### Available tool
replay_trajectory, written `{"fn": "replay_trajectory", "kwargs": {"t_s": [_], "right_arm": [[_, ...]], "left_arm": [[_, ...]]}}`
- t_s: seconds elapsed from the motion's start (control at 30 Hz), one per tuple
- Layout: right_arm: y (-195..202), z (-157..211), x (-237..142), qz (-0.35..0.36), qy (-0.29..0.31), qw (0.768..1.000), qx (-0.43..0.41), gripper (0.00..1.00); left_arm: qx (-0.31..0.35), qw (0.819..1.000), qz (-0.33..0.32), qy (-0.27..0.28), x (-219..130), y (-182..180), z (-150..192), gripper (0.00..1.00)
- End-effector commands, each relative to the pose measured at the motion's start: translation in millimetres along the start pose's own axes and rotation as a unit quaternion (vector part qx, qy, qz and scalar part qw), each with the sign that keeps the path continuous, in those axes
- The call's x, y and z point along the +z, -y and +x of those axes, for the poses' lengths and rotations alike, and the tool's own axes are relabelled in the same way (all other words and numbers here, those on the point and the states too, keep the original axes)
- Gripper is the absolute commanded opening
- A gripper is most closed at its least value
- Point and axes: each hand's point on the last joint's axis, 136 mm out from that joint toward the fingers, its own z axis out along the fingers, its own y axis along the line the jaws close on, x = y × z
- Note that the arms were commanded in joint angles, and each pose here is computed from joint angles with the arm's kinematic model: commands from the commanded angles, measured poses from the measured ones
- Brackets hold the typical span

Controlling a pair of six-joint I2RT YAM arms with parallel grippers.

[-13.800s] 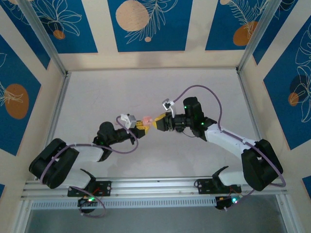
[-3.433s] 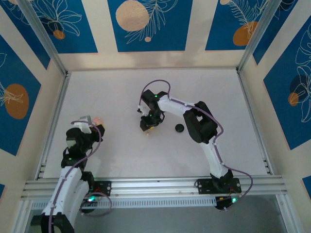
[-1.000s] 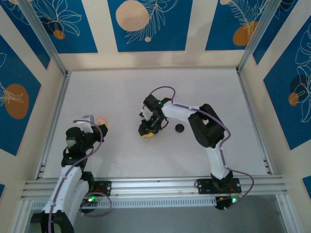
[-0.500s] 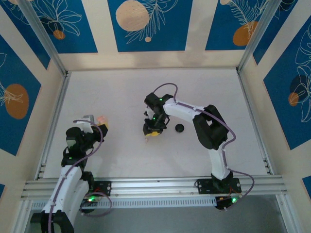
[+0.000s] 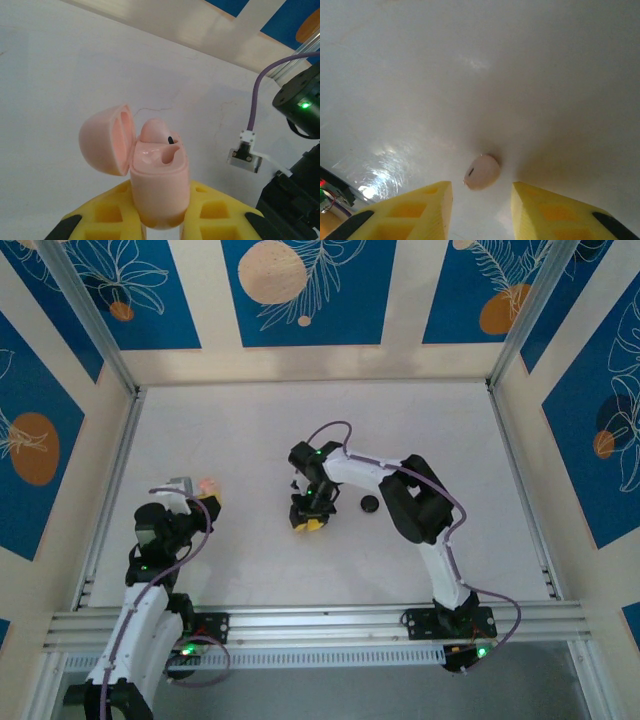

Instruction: Insert the wireless bluetooth earbuds into the charging case

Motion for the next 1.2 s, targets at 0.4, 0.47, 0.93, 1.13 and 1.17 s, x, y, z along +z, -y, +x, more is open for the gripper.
{"fn": "replay_trajectory", "kwargs": {"t_s": [0.4,0.47,0.93,1.13,1.17], "right_arm": [[-10.6,-6.9,7.6,0.021,-0.007,0.999,-0.03,0.32],[-5.5,-5.8,8.8,0.035,-0.01,0.999,-0.029,0.32],[7.1,-11.6,16.4,0.076,-0.002,0.996,-0.039,0.23],[-2.7,-18.4,-0.2,0.052,0.056,0.995,-0.065,0.18],[-2.8,-18.4,-2.5,0.048,0.064,0.995,-0.067,0.17]], "left_arm": [[0.018,1.0,-0.003,0.012,-1.4,1.2,-8.1,0.11],[0.018,1.0,-0.002,0.012,-1.5,1.4,-8.2,0.11],[0.02,1.0,-0.007,0.005,-0.5,-1.5,-4.0,0.11],[0.022,1.0,0.005,0.002,0.9,2.3,-3.3,0.11],[0.022,1.0,0.008,0.001,1.5,3.2,-2.7,0.1]]}}
